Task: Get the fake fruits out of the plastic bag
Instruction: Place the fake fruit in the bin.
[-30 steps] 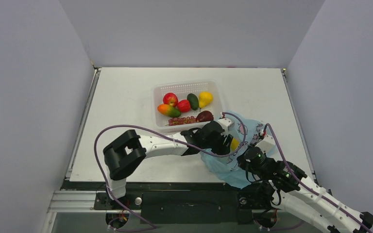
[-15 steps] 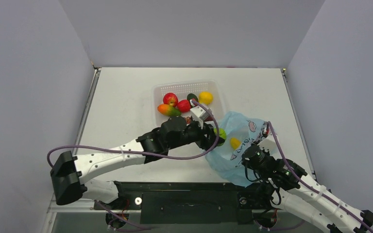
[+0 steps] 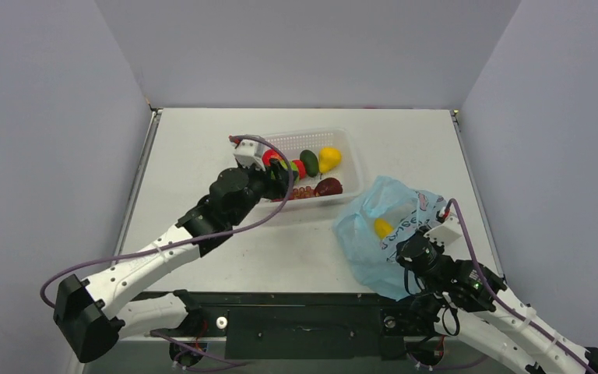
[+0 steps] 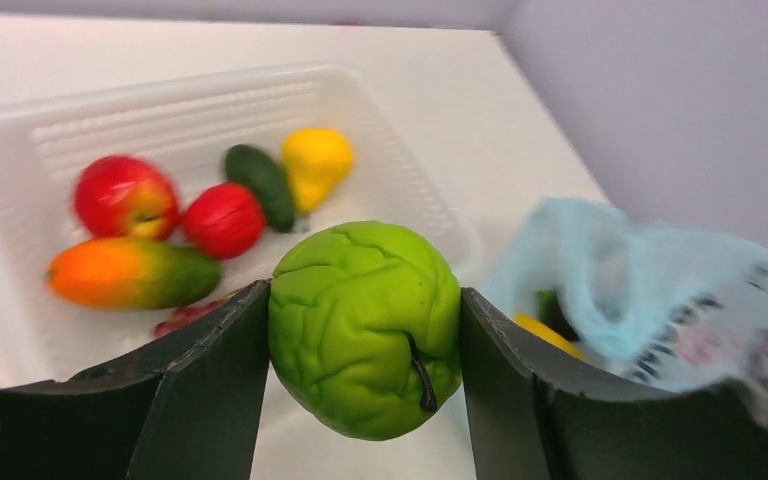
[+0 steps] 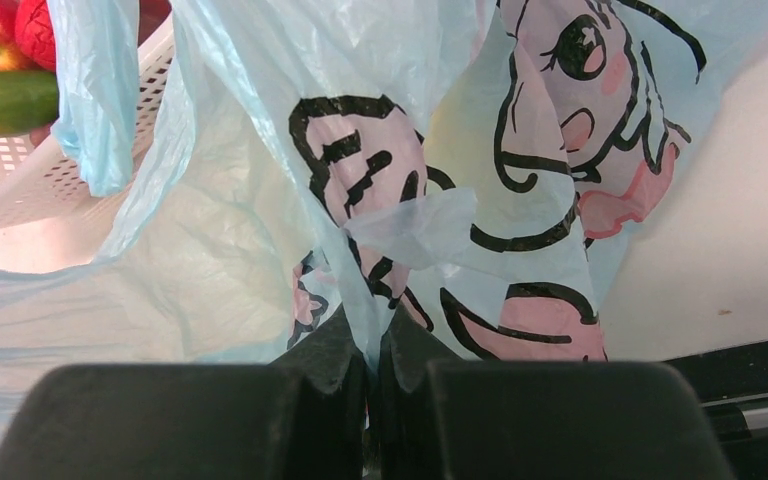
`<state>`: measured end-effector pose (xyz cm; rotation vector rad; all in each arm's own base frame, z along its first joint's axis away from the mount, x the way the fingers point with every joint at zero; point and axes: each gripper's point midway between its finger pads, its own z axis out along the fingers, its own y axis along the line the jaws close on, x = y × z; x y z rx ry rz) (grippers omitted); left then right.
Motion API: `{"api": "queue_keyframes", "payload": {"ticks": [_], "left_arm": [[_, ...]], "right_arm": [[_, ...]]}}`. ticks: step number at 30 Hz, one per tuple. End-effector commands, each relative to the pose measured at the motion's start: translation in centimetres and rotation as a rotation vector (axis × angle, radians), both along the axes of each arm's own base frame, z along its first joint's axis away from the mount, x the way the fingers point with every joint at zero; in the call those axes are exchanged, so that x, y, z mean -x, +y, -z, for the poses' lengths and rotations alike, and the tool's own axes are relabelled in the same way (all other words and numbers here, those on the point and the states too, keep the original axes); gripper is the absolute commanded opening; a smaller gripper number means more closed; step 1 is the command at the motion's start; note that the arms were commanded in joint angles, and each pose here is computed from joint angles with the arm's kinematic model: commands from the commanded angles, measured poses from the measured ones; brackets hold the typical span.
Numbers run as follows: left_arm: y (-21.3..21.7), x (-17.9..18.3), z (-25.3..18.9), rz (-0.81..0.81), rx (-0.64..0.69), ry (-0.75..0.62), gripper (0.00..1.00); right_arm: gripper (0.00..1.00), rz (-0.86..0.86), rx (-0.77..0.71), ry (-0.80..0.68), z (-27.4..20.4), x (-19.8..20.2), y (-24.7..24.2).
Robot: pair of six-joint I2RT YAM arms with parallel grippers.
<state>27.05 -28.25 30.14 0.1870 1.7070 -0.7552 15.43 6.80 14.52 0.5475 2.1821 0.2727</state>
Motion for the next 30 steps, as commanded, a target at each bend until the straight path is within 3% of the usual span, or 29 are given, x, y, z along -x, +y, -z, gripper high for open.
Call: {"api": "queue_keyframes", "payload": {"ticks": [1, 4, 8, 14, 17, 22, 30], "left_arm": [[3.4, -4.0, 4.9, -0.142, 0.007, 0.188, 0.0], [5.2, -5.9, 8.0, -0.205, -0.051, 0.288, 0.0], [5.2, -7.7, 9.7, -0.209, -0.086, 0.316, 0.04], [2.6, -9.1, 12.8, -0.129, -0.125, 0.381, 0.28], [2.5, -9.9, 14.2, -0.129, -0.182, 0.395, 0.54], [3.0, -10.9, 14.2, -0.16, -0.213, 0.384, 0.79], [3.0, -9.4, 12.0, -0.092, -0.189, 0.332, 0.9]], "right_arm": [[0.0, 0.041, -0.013, -0.053, -1.3, -0.3, -0.9], [0.0, 0.037, -0.013, -0.057, -1.4, -0.3, -0.9], [0.0, 0.033, -0.002, -0.058, -1.5, -0.3, -1.0], [0.0, 0.031, 0.024, -0.059, -1.9, -0.6, -1.0], [0.0, 0.031, 0.023, -0.078, -2.7, -0.8, -1.0], [0.0, 0.025, 0.05, -0.097, -3.9, -1.3, -1.0], [0.0, 0.007, 0.099, -0.115, -5.2, -2.1, -0.7]]}}
